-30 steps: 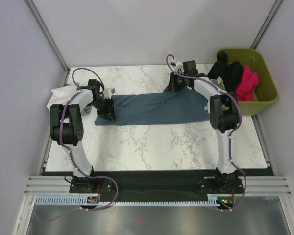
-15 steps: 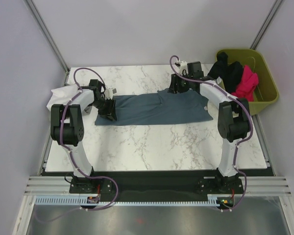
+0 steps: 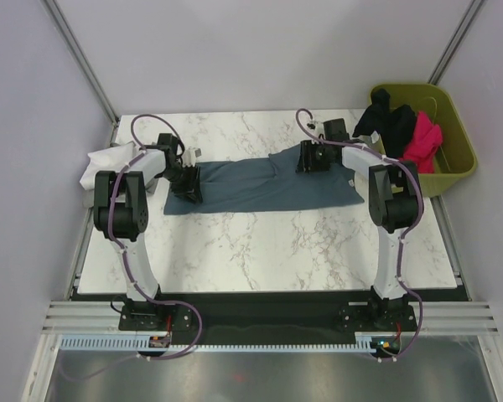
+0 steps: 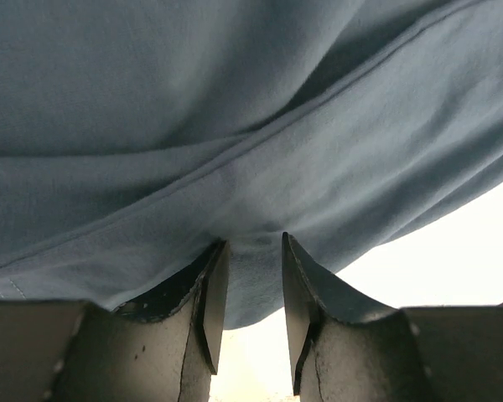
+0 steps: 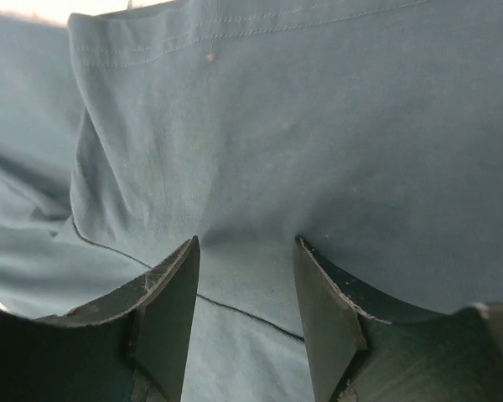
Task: Fold and stack the t-shirts
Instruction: Fold the tshirt
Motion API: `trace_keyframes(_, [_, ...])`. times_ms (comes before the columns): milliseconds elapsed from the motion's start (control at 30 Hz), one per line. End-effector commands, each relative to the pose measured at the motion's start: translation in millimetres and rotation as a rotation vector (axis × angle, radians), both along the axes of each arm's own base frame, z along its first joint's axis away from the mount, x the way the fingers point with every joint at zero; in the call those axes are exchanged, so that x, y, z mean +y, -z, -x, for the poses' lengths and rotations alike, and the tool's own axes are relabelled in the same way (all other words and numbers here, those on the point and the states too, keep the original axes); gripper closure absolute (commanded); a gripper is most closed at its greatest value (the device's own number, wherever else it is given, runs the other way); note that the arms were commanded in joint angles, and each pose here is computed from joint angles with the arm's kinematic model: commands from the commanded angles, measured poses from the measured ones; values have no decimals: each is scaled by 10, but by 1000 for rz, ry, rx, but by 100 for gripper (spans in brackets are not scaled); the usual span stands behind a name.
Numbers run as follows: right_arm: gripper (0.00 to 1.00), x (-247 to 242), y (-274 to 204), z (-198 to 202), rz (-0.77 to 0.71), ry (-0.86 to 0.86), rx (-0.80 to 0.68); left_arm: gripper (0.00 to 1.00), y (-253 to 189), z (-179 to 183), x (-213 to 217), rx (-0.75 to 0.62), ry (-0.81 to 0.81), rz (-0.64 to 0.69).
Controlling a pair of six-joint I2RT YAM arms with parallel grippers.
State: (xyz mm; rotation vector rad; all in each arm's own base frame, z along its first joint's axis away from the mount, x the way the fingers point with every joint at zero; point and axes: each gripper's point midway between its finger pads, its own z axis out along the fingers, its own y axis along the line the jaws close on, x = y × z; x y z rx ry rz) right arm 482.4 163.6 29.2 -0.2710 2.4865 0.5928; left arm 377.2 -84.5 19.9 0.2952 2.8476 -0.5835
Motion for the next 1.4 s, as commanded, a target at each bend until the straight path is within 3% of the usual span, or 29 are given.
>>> trace_keyframes(0, [43, -28, 21, -268, 37, 22, -45, 60, 149, -75, 8, -7, -18, -40])
trace_keyframes(167, [42, -57, 251, -490, 75, 32, -39, 60, 102, 143, -12, 7, -9, -41])
trace_keyframes(367, [40, 175, 199, -1014, 40, 15, -132, 60, 103, 602, -70, 21, 78, -116])
trace_keyframes(433, [39, 309, -35, -1309, 12, 7, -225, 61, 115, 787, -207, 22, 146, -140])
trace_keyframes(467, [39, 337, 67, -1286, 11, 6, -206, 61, 82, 761, -197, 4, 145, -147])
trace_keyframes(667, [35, 667, -347, -1714, -104, 23, -361, 60, 58, 1057, -461, -38, 287, -201])
trace_keyframes(967, [33, 1139, -591, -1806, -189, 3, -452, 61, 23, 1457, -967, -87, 536, -236])
trace_keyframes(1100, [32, 1068, -1106, -1786, -188, 0, -523, 61, -368, 1271, -1143, -208, 548, -238])
trace_keyframes(1133, [32, 1014, -1450, -1757, -198, 6, -563, 61, -450, 1212, -1162, -229, 542, -242])
trace_keyframes(1233, [32, 840, -1706, -1659, -210, 41, -553, 61, -790, 941, -1358, -334, 523, -203])
trace_keyframes(1267, [32, 730, -1853, -1576, -209, 56, -551, 61, -819, 1068, -1294, -275, 540, -212])
trace_keyframes(1333, [32, 585, -2124, -1447, -216, 78, -561, 61, -958, 995, -1339, -310, 544, -204])
trace_keyframes(1367, [32, 537, -1927, -1349, -208, 91, -498, 61, -971, 981, -1329, -319, 549, -214])
